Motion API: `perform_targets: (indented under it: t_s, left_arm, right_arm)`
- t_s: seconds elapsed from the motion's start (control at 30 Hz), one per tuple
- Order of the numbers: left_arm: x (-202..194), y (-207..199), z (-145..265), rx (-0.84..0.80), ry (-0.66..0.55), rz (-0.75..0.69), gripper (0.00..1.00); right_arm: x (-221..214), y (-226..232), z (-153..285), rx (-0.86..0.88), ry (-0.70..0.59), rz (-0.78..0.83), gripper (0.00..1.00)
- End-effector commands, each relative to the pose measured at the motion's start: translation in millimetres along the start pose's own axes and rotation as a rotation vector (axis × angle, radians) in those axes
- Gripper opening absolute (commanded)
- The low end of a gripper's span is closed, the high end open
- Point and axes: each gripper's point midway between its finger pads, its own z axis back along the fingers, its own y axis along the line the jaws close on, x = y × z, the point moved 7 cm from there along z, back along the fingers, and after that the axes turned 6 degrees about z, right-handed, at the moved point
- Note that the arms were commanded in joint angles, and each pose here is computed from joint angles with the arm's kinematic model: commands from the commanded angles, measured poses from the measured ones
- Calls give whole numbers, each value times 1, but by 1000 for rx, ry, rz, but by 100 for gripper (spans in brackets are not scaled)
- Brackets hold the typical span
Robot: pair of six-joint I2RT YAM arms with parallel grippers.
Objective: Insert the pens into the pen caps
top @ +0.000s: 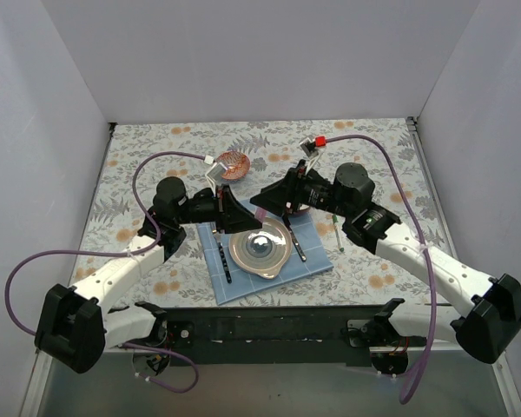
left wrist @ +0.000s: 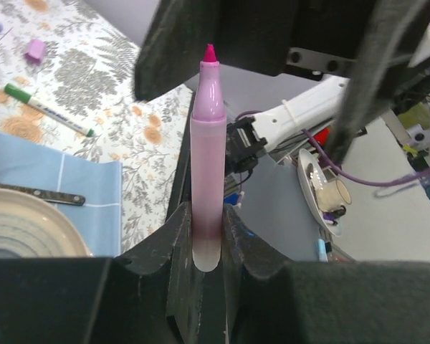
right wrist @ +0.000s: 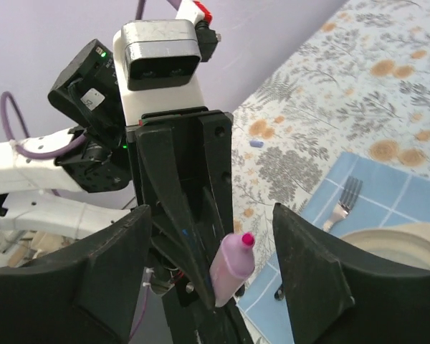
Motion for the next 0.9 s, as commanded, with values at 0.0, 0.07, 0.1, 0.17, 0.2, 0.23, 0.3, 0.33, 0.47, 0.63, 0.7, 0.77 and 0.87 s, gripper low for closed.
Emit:
perform_targets:
  t_s: [0.0,0.07,0.1,0.17,0.2,0.23,0.3,0.33,0.47,0.63,0.7,0.77,0.87]
  left_arm:
    - [15,8,-4,120,-33,-33,0]
    - [21,21,-4,235,-44,-56,0]
    - [28,29,0,375,-68,-18,0]
    - [33,43,4,496,-56,-49,0]
    - [32,47,9,557,-49,-44,0]
    - [31,48,11,573,-48,-57,0]
    - [28,54,16,616,-87,-68,0]
    - [28,53,17,619,-106,-73,0]
    - [26,39,25,579,-175,-156,0]
    - [9,33,24,476,-136,-162,0]
    - [9,32,20,434,-98,-162,0]
    - [8,28,15,370,-35,-158,0]
    - [4,32,9,314,43,-106,0]
  right_arm:
    - [16,-4,21,-179,-40,-8,77]
    - [16,-11,32,-279,-40,-19,77]
    - [7,-18,38,-332,6,-30,76]
    - [2,-31,51,-436,23,-42,76]
    - [-6,-38,59,-493,63,-59,76]
    - [-6,-44,66,-540,57,-64,75]
    - [-12,-61,77,-678,52,-68,75]
    - [-14,-75,89,-811,34,-83,74]
    - [-25,-113,127,-1205,-10,-224,64]
    - [-46,-166,165,-1569,53,-405,59]
    - [-55,-183,179,-1653,37,-540,57]
    - [-67,-197,182,-1701,71,-694,56]
    - [-67,-219,182,-1752,78,-819,54]
